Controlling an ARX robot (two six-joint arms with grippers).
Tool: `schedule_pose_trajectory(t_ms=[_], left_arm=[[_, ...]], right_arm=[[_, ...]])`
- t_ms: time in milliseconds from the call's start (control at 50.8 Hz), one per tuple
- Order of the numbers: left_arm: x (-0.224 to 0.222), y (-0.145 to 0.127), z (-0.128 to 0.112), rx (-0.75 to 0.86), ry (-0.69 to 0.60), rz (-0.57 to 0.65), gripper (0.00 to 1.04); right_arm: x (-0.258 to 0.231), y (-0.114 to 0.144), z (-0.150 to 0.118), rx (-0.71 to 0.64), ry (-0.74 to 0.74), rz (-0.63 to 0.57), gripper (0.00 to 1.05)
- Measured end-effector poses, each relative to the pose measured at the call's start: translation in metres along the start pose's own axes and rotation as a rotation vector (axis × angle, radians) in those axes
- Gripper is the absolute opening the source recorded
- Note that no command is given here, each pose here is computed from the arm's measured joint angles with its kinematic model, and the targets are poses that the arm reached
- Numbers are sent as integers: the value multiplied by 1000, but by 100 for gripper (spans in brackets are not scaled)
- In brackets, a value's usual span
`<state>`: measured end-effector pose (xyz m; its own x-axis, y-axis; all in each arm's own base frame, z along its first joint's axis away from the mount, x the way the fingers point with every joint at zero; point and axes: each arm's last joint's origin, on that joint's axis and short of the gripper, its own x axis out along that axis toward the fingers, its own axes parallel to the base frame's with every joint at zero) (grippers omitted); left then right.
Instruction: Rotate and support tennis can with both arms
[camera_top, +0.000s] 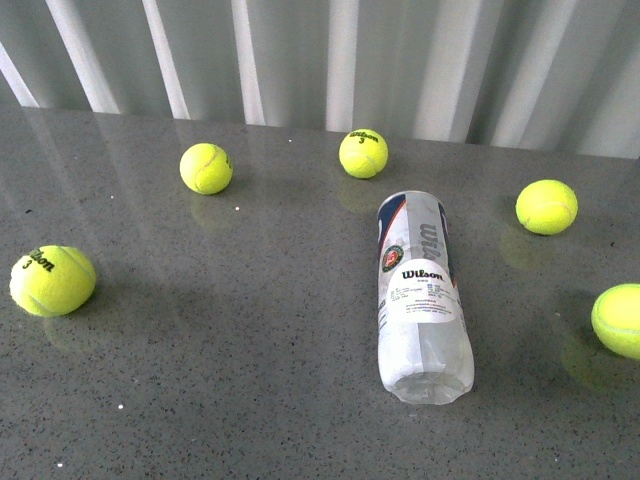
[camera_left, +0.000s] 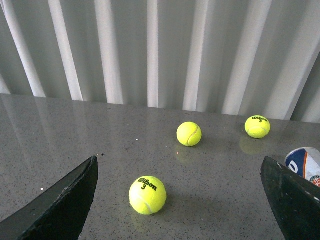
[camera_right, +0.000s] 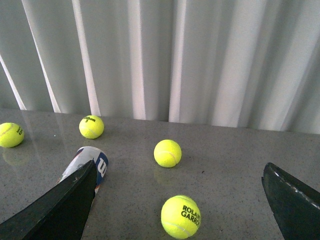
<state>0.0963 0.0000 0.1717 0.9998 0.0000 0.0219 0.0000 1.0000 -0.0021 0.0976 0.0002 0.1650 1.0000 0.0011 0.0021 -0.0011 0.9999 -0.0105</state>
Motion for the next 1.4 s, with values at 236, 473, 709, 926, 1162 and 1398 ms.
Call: schedule_pose_trajectory(t_ms=[236,473,709,926,1162,1398], left_arm=[[0,0,0,0,0,0,98],[0,0,0,0,0,0,98],[0,0,0,0,0,0,98],[0,0,0,0,0,2,98],[0,0,0,0,0,0,98],[0,0,0,0,0,0,98]], right_arm=[[0,0,0,0,0,0,98],[0,0,0,0,0,0,98],[0,0,0,0,0,0,98],[7,-6,8,88,55,-210,98],[85,-25,86,134,-25,-170,98],[220,5,73,164,459,114,98]])
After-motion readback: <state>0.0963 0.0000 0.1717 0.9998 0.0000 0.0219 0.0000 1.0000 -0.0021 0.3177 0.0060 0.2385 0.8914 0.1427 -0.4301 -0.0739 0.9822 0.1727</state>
